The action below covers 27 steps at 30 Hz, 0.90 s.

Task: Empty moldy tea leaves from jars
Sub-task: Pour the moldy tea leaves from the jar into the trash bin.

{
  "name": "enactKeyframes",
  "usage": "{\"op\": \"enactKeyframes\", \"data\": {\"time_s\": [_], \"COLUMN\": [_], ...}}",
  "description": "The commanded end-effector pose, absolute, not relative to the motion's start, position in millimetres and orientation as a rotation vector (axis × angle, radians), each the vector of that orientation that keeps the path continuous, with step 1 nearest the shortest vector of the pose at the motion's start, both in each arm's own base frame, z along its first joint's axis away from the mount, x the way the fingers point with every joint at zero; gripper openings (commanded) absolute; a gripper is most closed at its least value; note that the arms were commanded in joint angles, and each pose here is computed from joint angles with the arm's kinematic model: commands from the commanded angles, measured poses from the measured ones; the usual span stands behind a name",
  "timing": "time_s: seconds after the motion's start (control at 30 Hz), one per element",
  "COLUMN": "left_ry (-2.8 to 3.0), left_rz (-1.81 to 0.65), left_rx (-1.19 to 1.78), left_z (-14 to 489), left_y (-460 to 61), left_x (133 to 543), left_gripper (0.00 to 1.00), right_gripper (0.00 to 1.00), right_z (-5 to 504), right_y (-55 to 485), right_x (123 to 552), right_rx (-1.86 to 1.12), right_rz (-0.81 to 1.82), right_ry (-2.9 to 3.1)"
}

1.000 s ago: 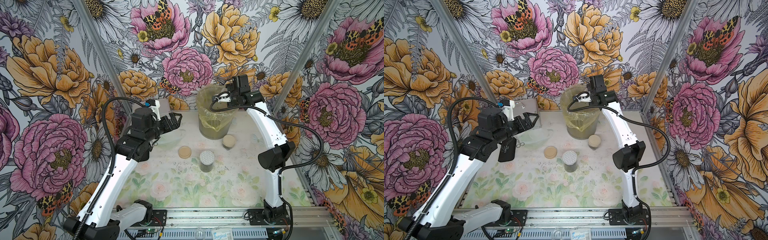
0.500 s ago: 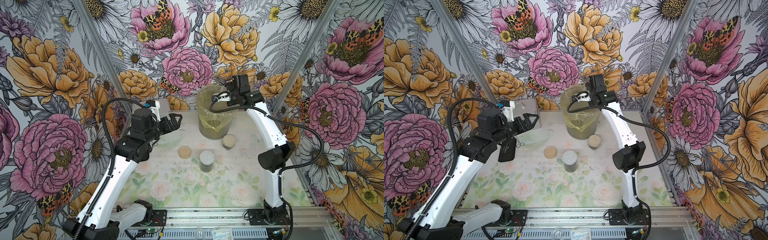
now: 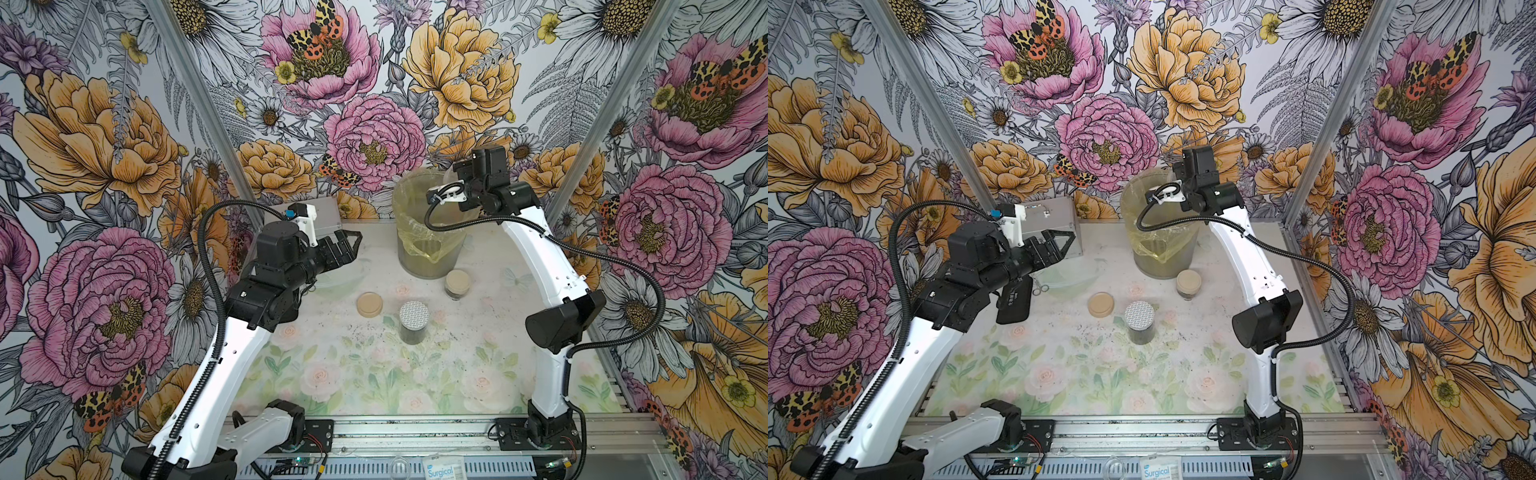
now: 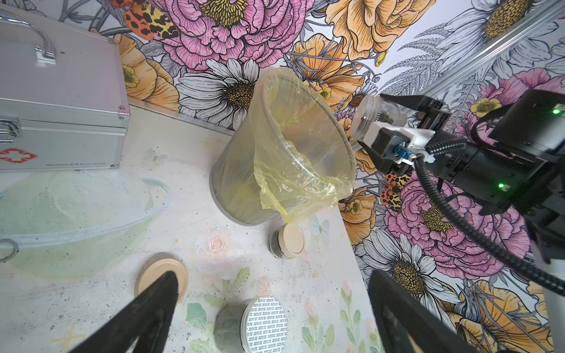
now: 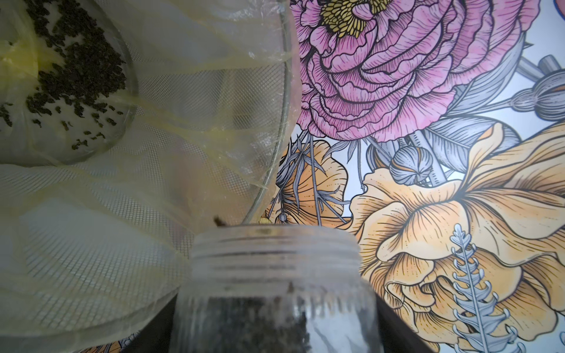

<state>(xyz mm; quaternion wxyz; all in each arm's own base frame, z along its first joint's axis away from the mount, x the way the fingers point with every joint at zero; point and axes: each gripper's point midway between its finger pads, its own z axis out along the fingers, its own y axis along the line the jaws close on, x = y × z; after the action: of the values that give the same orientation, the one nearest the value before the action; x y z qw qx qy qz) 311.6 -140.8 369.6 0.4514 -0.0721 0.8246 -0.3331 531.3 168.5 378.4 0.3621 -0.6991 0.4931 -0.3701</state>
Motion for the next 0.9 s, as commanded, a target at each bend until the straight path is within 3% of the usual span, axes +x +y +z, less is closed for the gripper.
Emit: {"op": "enactKeyframes", "data": {"time_s": [0.0,0.87], "left_ry": [2.015,2.029], "left_rz": [-0.858,-0.869], "left_rx": [-0.130,-0.129], "left_z": [375,366], "left_y": [-144,-141], "left_x": [308,302], "left_gripper": [0.99,0.99], "right_gripper": [0.00,0.00], "right_z": [397,363], "right_y": [170,185], "right_x": [522,518], "right_rx": [-1.778,-1.911], "right_rz": [-0.979,-0.948], "right_ry": [1.215,1.177]}}
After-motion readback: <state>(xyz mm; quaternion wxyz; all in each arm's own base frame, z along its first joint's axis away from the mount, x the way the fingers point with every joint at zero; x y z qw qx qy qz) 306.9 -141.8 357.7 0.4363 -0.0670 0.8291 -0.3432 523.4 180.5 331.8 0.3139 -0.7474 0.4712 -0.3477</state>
